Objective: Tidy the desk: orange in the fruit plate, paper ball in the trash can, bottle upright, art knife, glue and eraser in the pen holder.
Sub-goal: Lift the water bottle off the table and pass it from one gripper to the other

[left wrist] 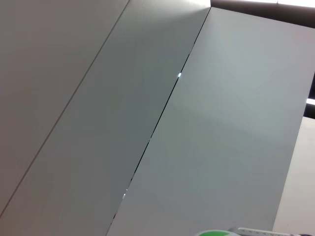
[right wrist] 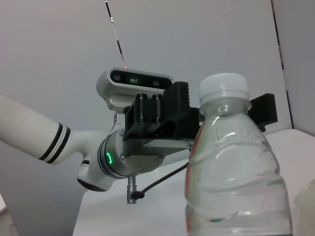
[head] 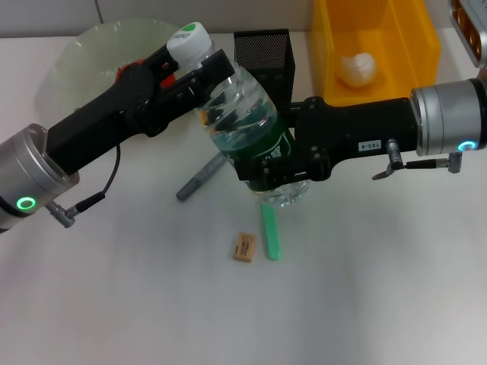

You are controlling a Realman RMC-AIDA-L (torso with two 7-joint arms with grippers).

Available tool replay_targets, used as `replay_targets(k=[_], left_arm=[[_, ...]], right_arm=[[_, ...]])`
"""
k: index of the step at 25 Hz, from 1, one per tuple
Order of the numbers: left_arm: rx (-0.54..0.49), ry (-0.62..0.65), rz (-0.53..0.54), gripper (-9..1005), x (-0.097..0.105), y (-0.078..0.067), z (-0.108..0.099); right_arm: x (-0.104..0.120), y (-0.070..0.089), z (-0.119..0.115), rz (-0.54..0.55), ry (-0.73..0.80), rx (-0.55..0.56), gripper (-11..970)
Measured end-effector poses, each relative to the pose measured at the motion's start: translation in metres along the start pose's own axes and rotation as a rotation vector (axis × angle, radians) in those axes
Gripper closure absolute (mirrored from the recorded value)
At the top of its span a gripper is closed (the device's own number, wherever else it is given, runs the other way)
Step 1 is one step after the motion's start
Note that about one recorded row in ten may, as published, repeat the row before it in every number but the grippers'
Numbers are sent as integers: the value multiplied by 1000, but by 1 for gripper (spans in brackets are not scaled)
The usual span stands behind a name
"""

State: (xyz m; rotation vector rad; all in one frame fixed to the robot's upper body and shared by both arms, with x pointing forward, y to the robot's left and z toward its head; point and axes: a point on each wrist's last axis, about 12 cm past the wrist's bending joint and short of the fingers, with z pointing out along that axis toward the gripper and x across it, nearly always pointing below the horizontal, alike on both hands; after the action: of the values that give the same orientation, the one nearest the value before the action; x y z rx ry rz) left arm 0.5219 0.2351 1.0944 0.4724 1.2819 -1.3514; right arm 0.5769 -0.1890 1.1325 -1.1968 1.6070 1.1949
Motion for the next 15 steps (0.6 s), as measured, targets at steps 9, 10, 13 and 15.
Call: replay_targets(k=[9,10,13,15], left_arm=[[-2,-4,6,201,0,0,-1],[-3,-5,6,201,0,0,-1],[-7,-6,6,201,0,0,-1],[-8,-6,3,224,0,0,-1]], right_arm=[[0,0,0,4,0,0,191],[0,0,0,4,0,-1,192],[0,0,0,4,0,-4,192],[0,1,0,4,0,-5,192]])
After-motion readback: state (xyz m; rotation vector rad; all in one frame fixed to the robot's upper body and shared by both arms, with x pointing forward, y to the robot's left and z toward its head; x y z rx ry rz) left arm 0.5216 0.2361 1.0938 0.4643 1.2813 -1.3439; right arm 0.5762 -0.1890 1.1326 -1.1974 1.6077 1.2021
